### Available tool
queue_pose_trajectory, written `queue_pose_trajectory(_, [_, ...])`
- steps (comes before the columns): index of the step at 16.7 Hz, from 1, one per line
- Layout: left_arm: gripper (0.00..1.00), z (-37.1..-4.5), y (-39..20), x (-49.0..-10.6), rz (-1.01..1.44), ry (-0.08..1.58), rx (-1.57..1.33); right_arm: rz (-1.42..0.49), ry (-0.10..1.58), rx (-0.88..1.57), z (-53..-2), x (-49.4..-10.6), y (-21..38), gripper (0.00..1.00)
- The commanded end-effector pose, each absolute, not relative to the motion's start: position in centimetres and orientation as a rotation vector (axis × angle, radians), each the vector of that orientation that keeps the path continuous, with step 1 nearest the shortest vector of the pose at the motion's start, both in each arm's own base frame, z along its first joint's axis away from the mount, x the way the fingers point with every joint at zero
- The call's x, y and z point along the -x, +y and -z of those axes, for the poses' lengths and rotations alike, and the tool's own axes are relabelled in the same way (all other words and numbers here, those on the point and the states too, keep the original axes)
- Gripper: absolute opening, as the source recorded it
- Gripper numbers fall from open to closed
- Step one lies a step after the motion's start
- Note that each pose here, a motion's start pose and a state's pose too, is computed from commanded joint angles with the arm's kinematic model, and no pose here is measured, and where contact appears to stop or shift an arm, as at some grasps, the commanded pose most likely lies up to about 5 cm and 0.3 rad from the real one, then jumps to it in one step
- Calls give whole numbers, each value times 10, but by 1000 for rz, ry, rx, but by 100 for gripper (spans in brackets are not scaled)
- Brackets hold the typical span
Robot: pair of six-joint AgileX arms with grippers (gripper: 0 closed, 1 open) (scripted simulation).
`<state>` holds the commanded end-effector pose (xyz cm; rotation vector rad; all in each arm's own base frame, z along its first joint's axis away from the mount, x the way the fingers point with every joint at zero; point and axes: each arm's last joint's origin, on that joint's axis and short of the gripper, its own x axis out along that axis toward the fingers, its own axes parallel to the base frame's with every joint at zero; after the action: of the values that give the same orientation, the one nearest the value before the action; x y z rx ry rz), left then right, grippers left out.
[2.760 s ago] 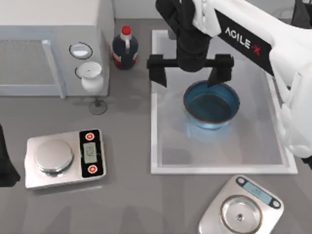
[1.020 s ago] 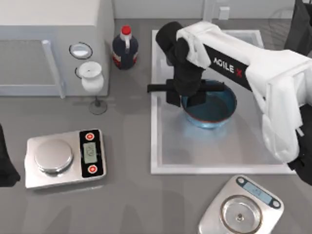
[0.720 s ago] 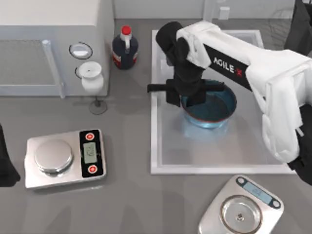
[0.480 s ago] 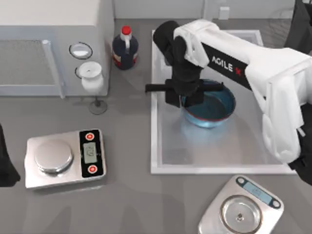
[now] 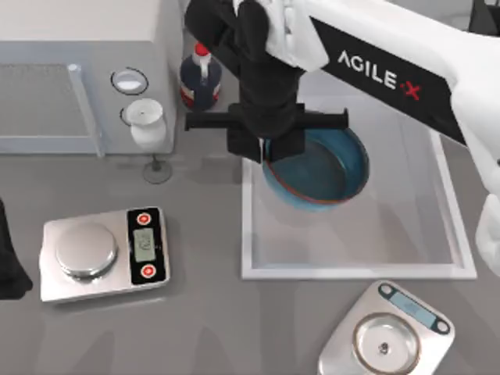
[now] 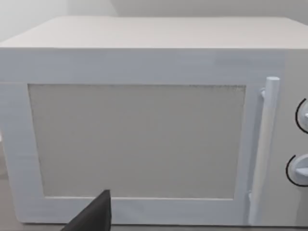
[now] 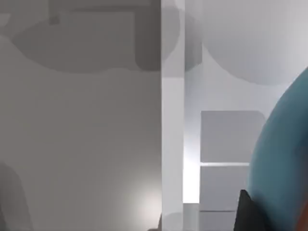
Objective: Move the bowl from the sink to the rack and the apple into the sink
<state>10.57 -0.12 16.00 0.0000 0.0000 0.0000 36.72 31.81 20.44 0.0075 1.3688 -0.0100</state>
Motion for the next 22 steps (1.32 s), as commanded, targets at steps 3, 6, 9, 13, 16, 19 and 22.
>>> queue_pose_trajectory(3, [100,-160,-1,-106,0,0,0,9,1366,-11,-265,-304,317,0])
queue_pose_trajectory(6, [100,-160,-1,-106,0,0,0,1,1355,-21,-319,-237,298,0])
queue_pose_trajectory(9, [100,-160,-1,-106,0,0,0,7,1363,-13,-343,-193,278,0])
queue_pose_trajectory(13, [100,-160,-1,-106,0,0,0,10,1367,-10,-350,-178,269,0])
queue_pose_trajectory(16, [100,-160,-1,-106,0,0,0,12,1366,-15,-350,-180,269,0])
queue_pose_trajectory(19, [100,-160,-1,-106,0,0,0,-7,1371,-31,-349,-187,263,0])
queue_pose_trajectory(22, [100,-160,-1,-106,0,0,0,-68,1348,-114,-349,-215,242,0])
